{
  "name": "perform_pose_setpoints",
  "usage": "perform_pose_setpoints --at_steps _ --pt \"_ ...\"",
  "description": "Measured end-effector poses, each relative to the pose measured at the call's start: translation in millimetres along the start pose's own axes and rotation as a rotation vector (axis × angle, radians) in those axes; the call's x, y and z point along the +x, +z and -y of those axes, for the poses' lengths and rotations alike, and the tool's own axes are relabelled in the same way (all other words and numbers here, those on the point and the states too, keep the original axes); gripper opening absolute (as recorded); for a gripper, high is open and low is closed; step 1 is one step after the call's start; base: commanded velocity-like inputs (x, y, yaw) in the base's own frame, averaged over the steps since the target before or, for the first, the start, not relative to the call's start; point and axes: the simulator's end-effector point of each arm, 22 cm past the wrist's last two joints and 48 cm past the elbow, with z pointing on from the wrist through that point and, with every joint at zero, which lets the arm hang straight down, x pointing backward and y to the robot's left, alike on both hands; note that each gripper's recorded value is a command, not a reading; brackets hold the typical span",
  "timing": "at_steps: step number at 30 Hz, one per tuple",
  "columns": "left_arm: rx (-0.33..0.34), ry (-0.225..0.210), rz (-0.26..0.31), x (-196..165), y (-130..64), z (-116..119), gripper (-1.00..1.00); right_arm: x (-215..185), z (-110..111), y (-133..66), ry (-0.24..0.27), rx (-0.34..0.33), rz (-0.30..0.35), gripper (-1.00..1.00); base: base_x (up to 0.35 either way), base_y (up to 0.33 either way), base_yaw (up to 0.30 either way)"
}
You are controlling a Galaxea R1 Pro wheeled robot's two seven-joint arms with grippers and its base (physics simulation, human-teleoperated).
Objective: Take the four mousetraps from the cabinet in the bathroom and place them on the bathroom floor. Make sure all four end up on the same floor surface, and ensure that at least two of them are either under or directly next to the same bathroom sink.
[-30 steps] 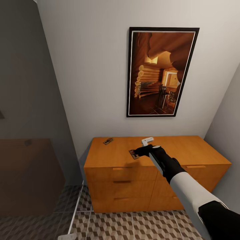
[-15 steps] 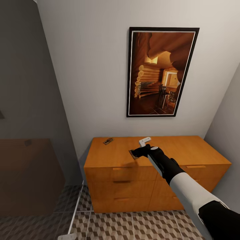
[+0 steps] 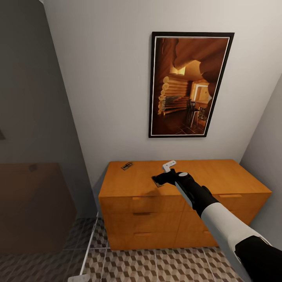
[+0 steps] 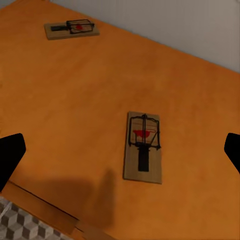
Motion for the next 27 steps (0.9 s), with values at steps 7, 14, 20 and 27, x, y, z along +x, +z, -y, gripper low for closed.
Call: perform_pose_setpoints --at_steps 7,14,20,27 --pt "0.000 0.000 0.000 0 0.0 0 1.00 -2 -1 -1.2 -0.004 -0.026 0.018 1.00 0.000 0.000 0.000" --pt "0.001 0.000 -0.001 0 -0.1 0 1.00 -8 -5 -2.7 -0.014 -0.059 0.056 1.00 0.000 0.000 0.000" --pt "0.000 -0.001 -0.001 0 -0.1 0 1.00 -10 -17 -4.3 -0.021 -0.115 0.075 1.00 0.000 0.000 0.000" --pt "0.000 0.000 0.000 0 0.0 0 1.00 -11 -11 -8.9 -0.035 -0.141 0.105 1.00 0.000 0.000 0.000"
